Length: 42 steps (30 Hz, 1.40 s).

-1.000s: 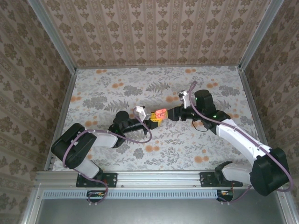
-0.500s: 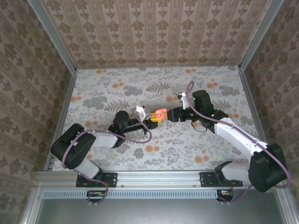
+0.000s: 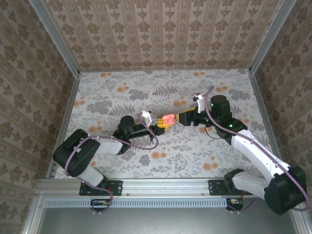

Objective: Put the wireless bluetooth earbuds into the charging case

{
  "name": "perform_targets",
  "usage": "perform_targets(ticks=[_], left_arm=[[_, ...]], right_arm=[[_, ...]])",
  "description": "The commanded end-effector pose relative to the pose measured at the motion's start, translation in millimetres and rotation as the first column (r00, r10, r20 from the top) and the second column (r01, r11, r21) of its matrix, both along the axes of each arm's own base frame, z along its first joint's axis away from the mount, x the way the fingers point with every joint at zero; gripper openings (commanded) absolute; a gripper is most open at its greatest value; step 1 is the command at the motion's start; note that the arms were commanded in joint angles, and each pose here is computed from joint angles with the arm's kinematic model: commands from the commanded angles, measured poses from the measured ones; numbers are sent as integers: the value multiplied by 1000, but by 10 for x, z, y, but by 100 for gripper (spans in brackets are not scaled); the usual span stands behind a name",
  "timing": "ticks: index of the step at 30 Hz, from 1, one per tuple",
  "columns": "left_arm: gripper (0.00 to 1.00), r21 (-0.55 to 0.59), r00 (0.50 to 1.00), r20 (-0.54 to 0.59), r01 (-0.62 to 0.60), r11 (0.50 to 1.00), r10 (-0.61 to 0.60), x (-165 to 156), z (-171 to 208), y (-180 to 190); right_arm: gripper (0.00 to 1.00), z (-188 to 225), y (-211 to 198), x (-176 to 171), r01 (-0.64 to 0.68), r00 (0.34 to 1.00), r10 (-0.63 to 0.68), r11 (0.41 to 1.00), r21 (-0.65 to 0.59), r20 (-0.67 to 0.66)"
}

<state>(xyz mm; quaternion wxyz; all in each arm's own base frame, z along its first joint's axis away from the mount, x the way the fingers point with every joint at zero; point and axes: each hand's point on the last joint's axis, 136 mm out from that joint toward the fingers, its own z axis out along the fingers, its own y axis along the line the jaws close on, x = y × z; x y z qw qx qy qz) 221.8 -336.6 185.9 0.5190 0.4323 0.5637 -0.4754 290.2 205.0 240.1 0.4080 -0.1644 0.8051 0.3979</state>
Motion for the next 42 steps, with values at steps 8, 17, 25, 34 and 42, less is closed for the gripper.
perform_targets(ticks=[8,17,25,34,42], left_arm=[[13,-73,992,68,114,991,-109,-147,350,-23],[13,-81,988,83,135,988,-128,-187,415,-17],[13,-86,987,91,144,986,-136,-211,455,-14],[13,-89,987,92,140,986,-132,-206,469,-8],[13,-87,987,96,138,987,-130,-213,487,-3]], right_arm=[[82,342,-191,-115,-45,943,48,999,-18,328],[99,137,-96,-531,-244,826,319,946,-215,465],[94,-115,92,-557,-373,814,443,895,-246,376],[87,-227,329,-452,-457,782,516,856,-241,349],[83,-228,479,-380,-512,756,555,832,-214,348]])
